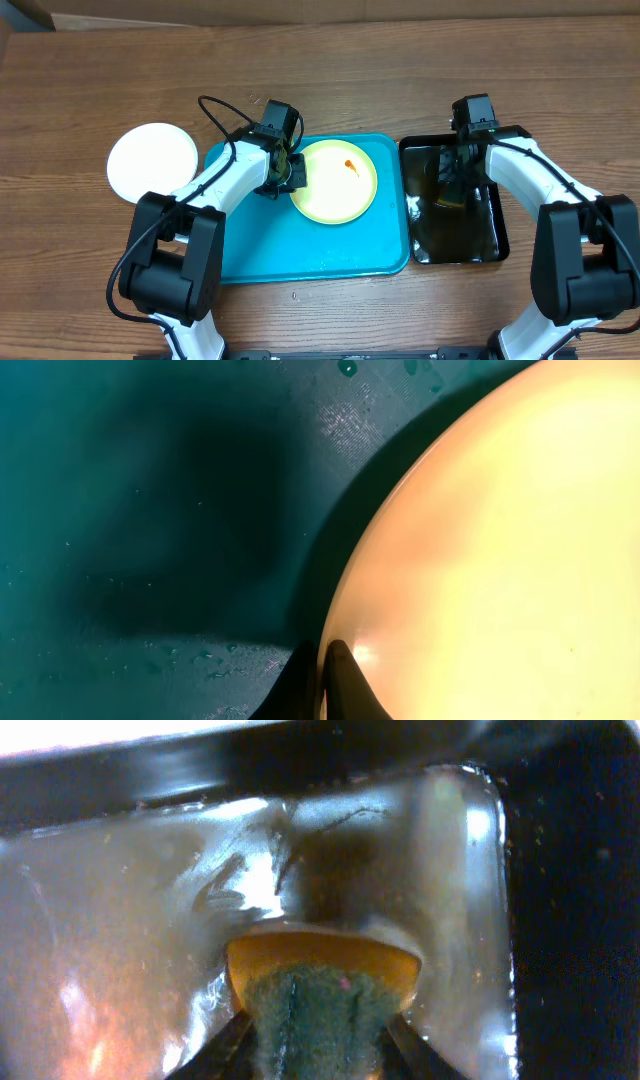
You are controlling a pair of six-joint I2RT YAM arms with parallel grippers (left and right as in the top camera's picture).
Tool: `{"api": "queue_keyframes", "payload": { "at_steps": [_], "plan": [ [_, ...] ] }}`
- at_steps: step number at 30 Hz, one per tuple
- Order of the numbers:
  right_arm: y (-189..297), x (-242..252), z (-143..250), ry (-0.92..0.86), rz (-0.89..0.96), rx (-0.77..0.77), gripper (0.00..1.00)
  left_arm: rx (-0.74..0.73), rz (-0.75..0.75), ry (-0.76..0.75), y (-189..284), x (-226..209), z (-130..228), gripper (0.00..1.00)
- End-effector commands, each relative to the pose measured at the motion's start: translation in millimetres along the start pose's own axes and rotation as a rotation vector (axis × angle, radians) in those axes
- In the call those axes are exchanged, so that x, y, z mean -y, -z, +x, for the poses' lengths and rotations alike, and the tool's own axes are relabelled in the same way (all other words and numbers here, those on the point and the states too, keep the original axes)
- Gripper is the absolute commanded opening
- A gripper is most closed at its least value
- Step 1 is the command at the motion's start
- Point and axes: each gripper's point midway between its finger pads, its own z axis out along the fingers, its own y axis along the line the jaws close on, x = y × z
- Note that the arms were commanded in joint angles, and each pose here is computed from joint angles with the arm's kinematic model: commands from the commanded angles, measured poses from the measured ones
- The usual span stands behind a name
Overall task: Clean dirty plates on tray and stack at the side
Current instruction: 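Lift the sponge within the water tray with the right gripper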
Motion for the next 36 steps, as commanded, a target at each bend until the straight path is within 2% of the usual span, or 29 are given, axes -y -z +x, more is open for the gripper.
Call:
{"api": "queue_keyframes", "payload": {
  "at_steps": [1, 4, 5, 6, 8, 12, 14, 17, 19, 21, 22, 23, 24, 25, 36],
  "plan": [
    [-1, 4, 0, 0.005, 0.016, 0.004, 0.28, 0.014, -0.017, 0.004, 3, -3, 0, 0.04],
    [0, 3, -3, 0.008, 0.014, 0.011, 0.3, 0.014, -0.017, 0.004, 3, -3, 0, 0.04],
    [5, 2, -5, 0.008, 0.007, 0.003, 0.63, 0.014, -0.017, 0.004, 3, -3, 0, 0.04],
    [9, 0, -5, 0.008, -0.002, -0.009, 0.72, 0.014, -0.017, 0.004, 3, -3, 0, 0.04],
    [16, -3, -5, 0.007, -0.02, -0.031, 0.79, 0.014, -0.017, 0.004, 3, -3, 0, 0.04],
    [19, -3, 3, 0.003, -0.018, -0.073, 0.8, 0.014, -0.017, 0.004, 3, -3, 0, 0.04],
    [16, -2, 8, -0.013, -0.015, -0.083, 0.76, 0.014, -0.017, 0.004, 3, -3, 0, 0.04],
    [7, -1, 15, -0.023, -0.014, -0.084, 0.63, 0.014, -0.017, 0.004, 3, -3, 0, 0.04],
    [0, -1, 19, -0.024, -0.015, -0.08, 0.6, 0.014, -0.017, 0.004, 3, -3, 0, 0.04],
    [-4, 0, 24, -0.023, -0.015, -0.081, 0.51, 0.014, -0.017, 0.004, 3, -3, 0, 0.04],
    [-5, 0, 25, -0.023, -0.015, -0.083, 0.45, 0.014, -0.017, 0.004, 3, -3, 0, 0.04],
    [-5, 0, 26, -0.023, -0.015, -0.086, 0.34, 0.014, -0.017, 0.004, 3, -3, 0, 0.04],
    [-5, 0, 27, -0.023, -0.017, -0.088, 0.16, 0.014, -0.017, 0.004, 3, -3, 0, 0.04],
    [-5, 0, 27, -0.023, -0.017, -0.089, 0.04, 0.014, -0.017, 0.003, 3, -3, 0, 0.04],
    [11, -3, 12, -0.023, -0.021, -0.084, 0.04, 0.014, -0.012, 0.0, 3, -2, 0, 0.08]
  ]
}}
